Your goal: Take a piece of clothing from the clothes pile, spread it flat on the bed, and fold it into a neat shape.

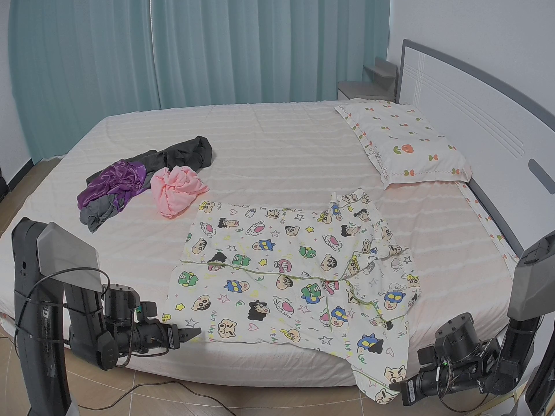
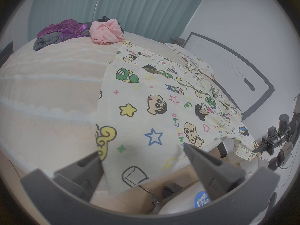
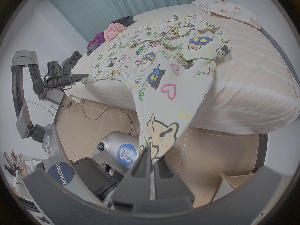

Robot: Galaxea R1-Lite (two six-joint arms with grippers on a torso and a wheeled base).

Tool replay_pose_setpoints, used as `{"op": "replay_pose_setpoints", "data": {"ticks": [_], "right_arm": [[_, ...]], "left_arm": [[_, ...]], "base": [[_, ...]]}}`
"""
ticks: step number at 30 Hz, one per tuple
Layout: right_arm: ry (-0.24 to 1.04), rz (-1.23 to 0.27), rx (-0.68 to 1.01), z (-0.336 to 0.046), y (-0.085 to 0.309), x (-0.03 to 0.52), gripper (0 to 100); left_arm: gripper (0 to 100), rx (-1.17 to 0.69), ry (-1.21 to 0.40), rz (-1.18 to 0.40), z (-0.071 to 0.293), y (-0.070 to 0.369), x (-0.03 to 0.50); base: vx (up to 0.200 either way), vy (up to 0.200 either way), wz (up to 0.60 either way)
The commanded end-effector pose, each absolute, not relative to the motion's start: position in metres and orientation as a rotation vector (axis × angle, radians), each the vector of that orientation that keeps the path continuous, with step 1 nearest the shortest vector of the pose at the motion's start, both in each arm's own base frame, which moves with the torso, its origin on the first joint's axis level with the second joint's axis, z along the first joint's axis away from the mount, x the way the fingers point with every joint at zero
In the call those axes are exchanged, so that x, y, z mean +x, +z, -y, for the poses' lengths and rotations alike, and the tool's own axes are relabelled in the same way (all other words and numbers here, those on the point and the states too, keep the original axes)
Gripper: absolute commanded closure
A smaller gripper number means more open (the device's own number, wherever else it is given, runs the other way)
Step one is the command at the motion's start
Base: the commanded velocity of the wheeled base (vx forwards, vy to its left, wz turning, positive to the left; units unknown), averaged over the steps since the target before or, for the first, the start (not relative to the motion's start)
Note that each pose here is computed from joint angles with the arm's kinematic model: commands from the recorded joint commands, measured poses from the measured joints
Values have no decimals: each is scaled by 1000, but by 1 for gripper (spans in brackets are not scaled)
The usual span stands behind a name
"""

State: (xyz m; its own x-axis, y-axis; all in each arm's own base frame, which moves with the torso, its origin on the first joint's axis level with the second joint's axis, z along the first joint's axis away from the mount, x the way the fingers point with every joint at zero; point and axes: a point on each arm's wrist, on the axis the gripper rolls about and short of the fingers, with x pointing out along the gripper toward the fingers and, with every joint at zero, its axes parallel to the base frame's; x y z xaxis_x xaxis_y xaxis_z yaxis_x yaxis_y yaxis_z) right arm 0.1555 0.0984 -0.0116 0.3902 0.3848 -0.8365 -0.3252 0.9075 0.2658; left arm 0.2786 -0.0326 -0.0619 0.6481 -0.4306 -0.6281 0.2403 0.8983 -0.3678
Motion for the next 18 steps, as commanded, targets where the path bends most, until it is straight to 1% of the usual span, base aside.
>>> {"op": "replay_pose_setpoints", "data": {"ticks": [1,8,18], "right_arm": [[448,-1096,57,-96,-12,151,100],[451,-1079,64,-96,-10,152,100],[448,-1094,55,-95,-8,149,100]], "left_arm": [[100,-266,-380,-793,31,-64,275],[100,-278,-355,-795,23,-62,272],[100,-297,-315,-788,12,-47,258]], "base": [[0,0,0],[0,0,0],[0,0,0]]}}
